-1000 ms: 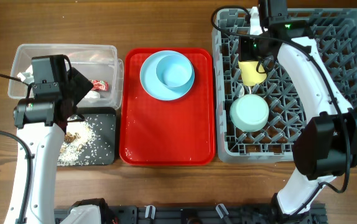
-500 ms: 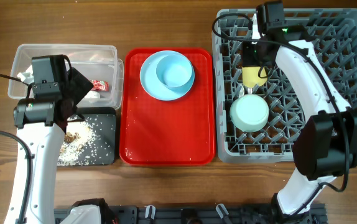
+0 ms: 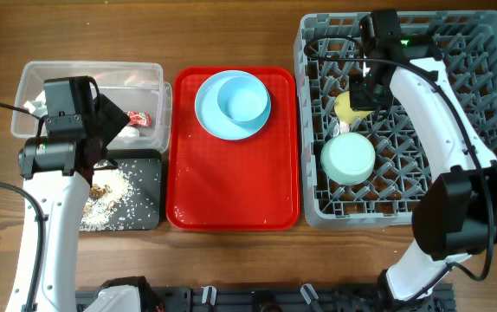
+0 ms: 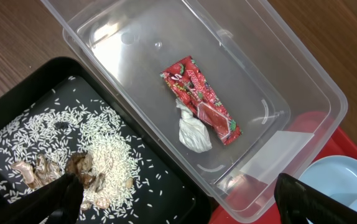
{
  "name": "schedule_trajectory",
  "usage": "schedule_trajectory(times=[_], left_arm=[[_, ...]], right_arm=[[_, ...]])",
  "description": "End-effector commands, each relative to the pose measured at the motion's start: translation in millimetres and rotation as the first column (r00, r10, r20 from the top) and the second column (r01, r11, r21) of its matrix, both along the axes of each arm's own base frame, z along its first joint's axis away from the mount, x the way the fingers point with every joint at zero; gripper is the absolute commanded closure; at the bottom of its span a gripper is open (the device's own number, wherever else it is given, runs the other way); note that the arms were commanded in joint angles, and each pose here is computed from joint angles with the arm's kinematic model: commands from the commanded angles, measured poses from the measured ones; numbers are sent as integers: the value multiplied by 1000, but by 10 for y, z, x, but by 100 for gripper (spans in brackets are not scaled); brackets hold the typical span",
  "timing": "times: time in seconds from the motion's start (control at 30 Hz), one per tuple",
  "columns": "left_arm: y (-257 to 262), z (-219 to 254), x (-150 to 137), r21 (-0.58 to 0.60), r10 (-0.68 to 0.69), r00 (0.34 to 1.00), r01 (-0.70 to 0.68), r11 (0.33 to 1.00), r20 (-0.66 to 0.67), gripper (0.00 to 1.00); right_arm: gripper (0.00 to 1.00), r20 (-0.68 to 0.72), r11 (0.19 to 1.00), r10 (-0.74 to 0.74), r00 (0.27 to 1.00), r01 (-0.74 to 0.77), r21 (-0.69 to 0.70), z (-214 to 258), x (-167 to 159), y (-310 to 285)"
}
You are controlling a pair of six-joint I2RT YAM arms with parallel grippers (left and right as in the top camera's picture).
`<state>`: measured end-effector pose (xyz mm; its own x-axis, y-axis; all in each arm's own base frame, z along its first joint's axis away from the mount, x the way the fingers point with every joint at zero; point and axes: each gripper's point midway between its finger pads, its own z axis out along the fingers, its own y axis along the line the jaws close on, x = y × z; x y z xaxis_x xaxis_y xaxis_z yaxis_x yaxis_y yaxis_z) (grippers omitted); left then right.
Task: Sort waste into correct bins and load items into the dishwasher rack
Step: 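Place the yellow cup upright in the rack and release, then move the right gripper left onto the light-blue plate rim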
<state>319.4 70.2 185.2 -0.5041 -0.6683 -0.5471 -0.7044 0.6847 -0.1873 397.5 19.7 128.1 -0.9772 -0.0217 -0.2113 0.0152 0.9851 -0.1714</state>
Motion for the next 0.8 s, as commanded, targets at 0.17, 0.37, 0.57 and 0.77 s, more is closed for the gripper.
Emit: schedule_trajectory(times=[0.17, 0.37, 0.57, 0.77], left_arm=[[26, 77, 9, 15, -5, 1000, 5, 1000, 16, 0], [26, 77, 9, 15, -5, 1000, 5, 1000, 16, 0], [26, 77, 9, 15, -5, 1000, 5, 1000, 16, 0], [26, 77, 9, 15, -5, 1000, 5, 1000, 16, 0]], right_arm=[[88, 185, 984, 53, 981, -83, 157, 585, 54, 288], [82, 324, 844, 134, 937, -280, 459, 985, 97, 954], [65, 410, 742, 239, 880, -437, 507, 1133, 88, 1542], [49, 524, 697, 377, 764, -607, 382, 1168, 70, 2334]])
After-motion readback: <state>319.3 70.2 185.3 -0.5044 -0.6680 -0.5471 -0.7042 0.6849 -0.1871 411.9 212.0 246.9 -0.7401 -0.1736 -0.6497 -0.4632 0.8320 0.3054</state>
